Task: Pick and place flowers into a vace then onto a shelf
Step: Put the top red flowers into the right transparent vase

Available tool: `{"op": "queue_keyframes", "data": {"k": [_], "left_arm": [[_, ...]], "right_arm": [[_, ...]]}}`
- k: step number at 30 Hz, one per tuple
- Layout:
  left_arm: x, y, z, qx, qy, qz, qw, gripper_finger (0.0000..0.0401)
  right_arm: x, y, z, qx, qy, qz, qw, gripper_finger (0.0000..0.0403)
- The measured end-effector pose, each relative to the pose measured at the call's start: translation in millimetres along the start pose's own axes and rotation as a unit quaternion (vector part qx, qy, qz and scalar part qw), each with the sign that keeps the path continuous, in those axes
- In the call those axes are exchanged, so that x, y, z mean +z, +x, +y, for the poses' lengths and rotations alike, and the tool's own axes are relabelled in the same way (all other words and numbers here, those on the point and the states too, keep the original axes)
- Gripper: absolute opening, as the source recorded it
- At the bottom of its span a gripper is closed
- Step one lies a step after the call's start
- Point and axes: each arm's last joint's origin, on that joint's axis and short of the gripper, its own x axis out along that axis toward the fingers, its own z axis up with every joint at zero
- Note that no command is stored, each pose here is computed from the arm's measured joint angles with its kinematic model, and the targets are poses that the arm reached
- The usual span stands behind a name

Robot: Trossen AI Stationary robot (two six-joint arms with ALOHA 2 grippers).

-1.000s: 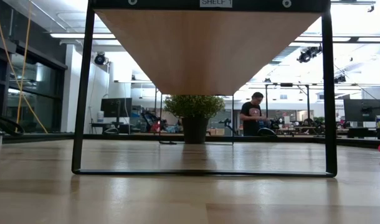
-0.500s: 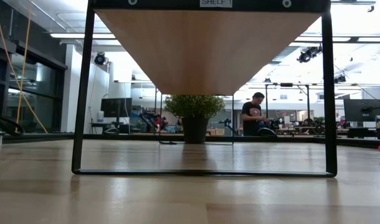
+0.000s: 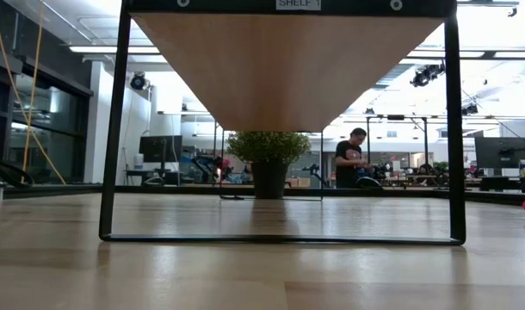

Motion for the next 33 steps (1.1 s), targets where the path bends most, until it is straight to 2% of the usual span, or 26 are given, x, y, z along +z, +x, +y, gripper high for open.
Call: {"op": "queue_keyframes", "data": {"k": [33], "left_arm": [[0,0,0,0.001,0.003,0.000,1.000,0.0216]], "right_arm": [[-1,14,-5,0.018,0.055,0.076,0.995,0.0012]]}}
